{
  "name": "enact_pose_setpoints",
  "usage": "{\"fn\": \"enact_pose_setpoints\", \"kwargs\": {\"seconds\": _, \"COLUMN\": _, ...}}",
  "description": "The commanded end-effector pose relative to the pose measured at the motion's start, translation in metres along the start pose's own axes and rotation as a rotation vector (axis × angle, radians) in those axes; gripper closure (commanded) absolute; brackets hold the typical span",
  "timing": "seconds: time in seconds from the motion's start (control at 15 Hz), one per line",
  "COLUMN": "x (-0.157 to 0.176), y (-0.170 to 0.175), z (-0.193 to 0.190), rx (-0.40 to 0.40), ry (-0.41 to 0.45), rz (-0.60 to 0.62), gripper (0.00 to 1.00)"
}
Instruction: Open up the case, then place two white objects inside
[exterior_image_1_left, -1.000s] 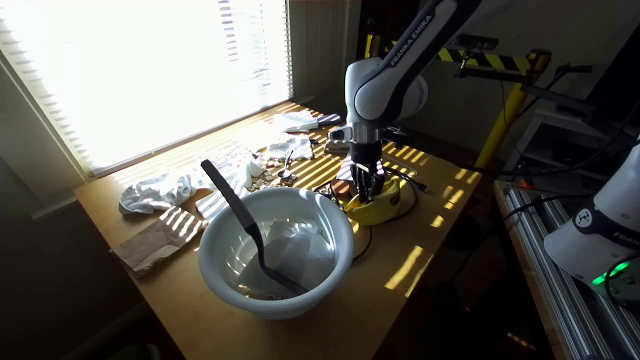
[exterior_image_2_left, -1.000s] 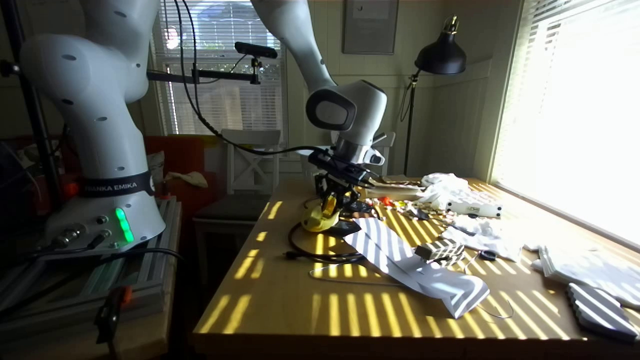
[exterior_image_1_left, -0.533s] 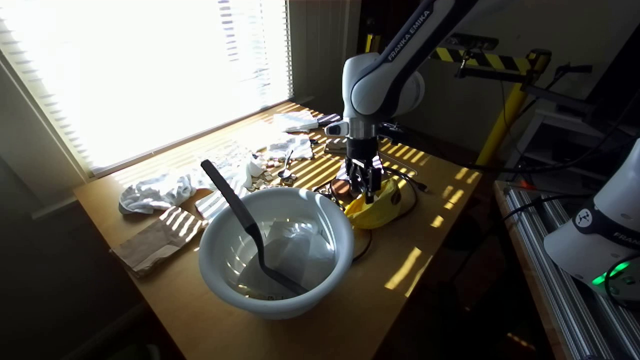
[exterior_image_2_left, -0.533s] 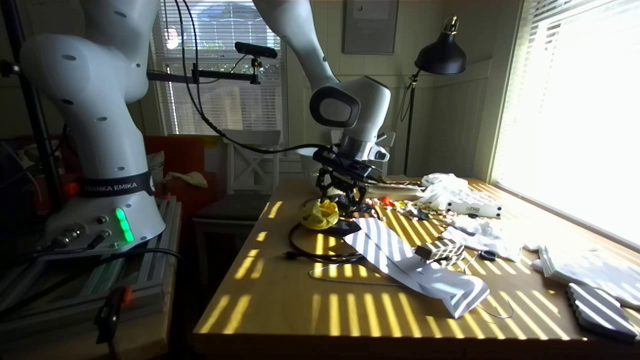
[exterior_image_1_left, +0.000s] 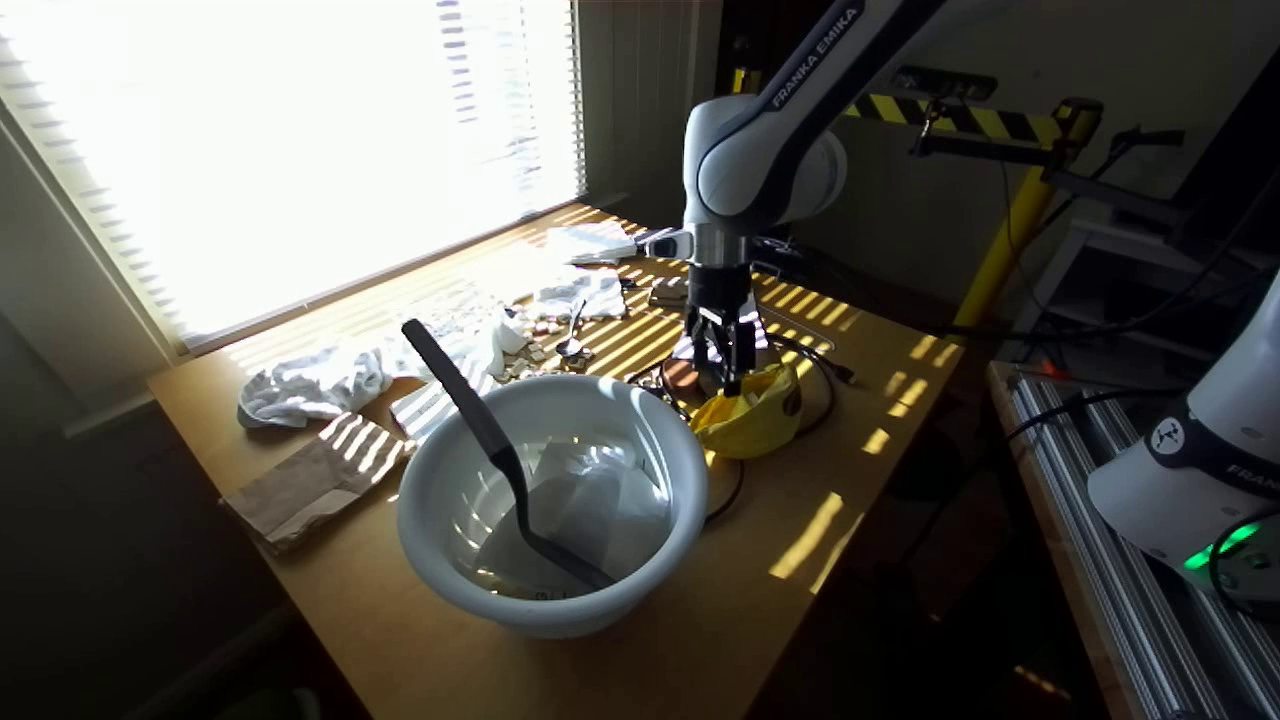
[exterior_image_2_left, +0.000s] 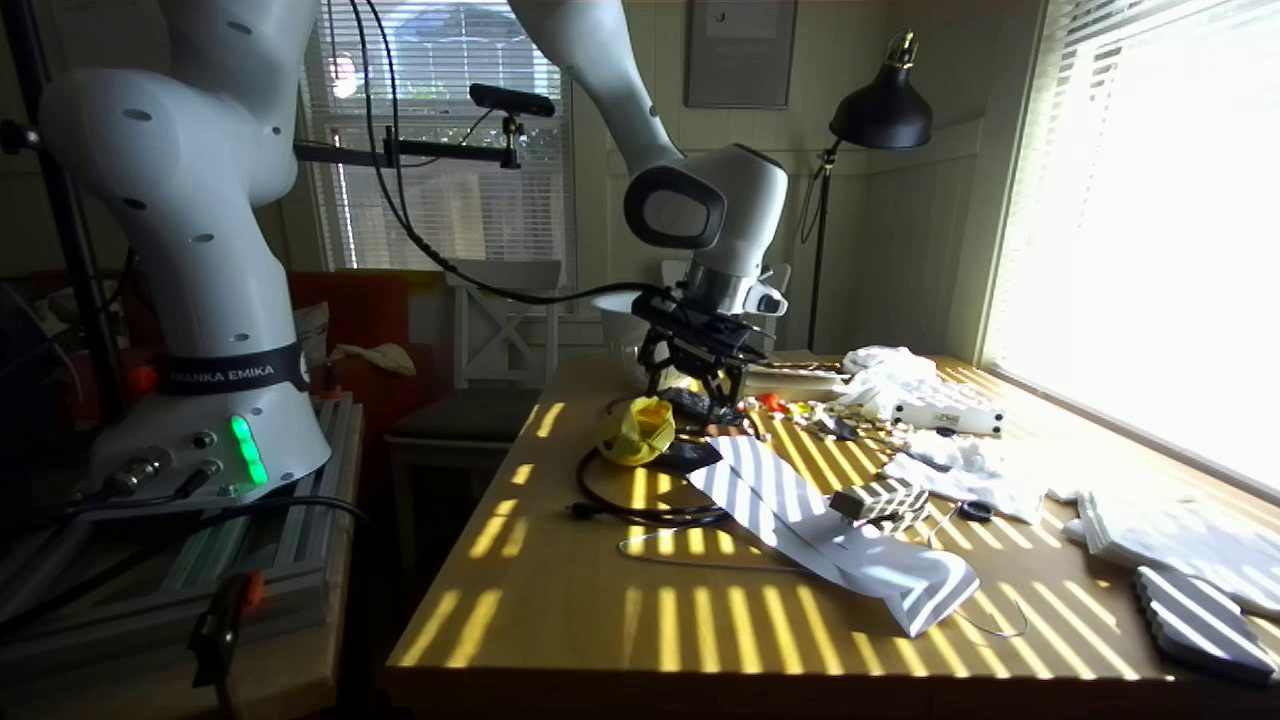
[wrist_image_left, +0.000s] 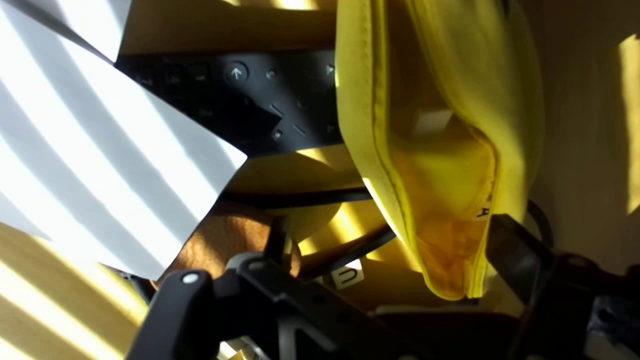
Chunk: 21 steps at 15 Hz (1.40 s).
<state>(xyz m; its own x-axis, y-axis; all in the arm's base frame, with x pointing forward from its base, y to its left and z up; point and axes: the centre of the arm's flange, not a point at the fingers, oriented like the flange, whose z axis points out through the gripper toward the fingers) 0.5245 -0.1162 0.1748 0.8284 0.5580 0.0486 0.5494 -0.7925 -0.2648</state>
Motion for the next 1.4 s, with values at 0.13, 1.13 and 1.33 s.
{"fn": "enact_pose_setpoints", "kwargs": {"seconds": 0.13, "x": 0.024, "y": 0.015, "z": -0.046, "rx": -0.093, "ry": 0.215, "rz": 0.194, "gripper": 0.0}}
{"fn": "enact_pose_setpoints", "kwargs": {"seconds": 1.13, "x": 0.078, "y": 0.047, "z": -0.028, "rx": -0.347, "ry": 0.397, "rz": 0.401, "gripper": 0.0}}
{"fn": "enact_pose_setpoints", "kwargs": {"seconds": 1.33, "x": 0.093, "y": 0.04, "z": -0.015, "rx": -0.34, "ry": 0.398, "rz": 0.389, "gripper": 0.0}}
